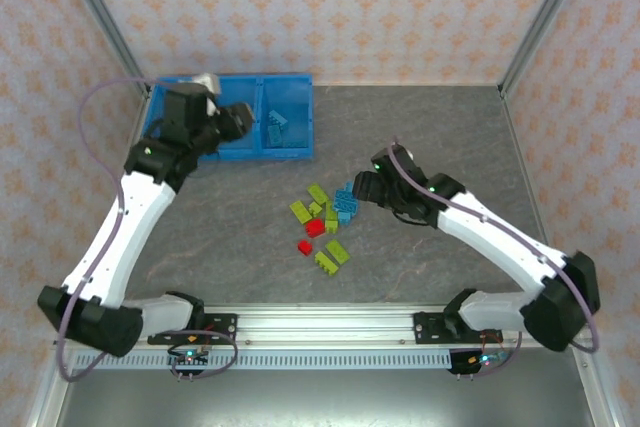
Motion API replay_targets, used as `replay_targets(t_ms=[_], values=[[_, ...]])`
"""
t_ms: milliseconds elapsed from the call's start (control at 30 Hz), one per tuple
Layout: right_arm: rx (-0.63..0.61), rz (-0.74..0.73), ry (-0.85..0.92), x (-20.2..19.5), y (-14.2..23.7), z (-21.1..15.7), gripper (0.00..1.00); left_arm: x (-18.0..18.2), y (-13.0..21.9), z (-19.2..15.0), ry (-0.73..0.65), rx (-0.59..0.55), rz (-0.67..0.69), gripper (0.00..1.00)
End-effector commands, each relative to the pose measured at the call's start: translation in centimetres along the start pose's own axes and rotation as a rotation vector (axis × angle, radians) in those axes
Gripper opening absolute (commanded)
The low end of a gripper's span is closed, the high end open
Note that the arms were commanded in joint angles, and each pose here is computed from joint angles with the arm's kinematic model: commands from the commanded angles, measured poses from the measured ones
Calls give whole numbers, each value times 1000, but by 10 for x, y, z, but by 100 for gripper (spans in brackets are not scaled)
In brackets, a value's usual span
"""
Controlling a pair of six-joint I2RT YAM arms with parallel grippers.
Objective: Sort the legos into containers by color
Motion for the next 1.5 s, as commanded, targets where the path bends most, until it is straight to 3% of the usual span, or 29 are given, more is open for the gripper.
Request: replay_targets(t_ms=[0, 167, 233, 333, 367, 633, 833, 1000, 1200, 1367, 1467], values=[[29, -24, -29, 7, -23, 11, 81, -4, -5, -58, -251, 180, 35, 53], [94, -81, -8, 13, -69, 25, 81, -30, 11, -105, -533, 346, -67, 65], [101, -152, 16, 11, -85, 32, 84, -28, 13, -111, -599, 362, -93, 75], [146, -198, 26, 10, -111, 36, 88, -21, 13, -115, -655, 335, -92, 97], [162, -199, 24, 11, -120, 36, 89, -17, 12, -115, -660, 316, -80, 100], [230, -242, 41, 8, -157, 30, 90, -1, 21, -122, -709, 283, -66, 100], [276, -242, 13, 1, -174, 13, 79, 0, 21, -121, -719, 264, -63, 100], [233, -233, 1, 1, -162, 18, 64, 8, 15, -120, -729, 287, 15, 100], [74, -103, 7, 22, -106, 51, 52, 12, 20, -110, -718, 218, 55, 100], [-109, 162, 149, 90, -54, 63, 54, 19, 28, -99, -704, 130, 101, 100], [-193, 244, 245, 132, -41, 71, 55, 22, 32, -94, -696, 88, 119, 100]])
Point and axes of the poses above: each hand's point on the last joint's axis, 136 mm out from that joint toward the fingers, its own y axis back along the fingers, its own x axis along the line the jaws close on, z = x × y, the point moved 4 cm from there along y, back along the fingers, and after that the axes turned 5 degrees about y, right-handed, at the moved point
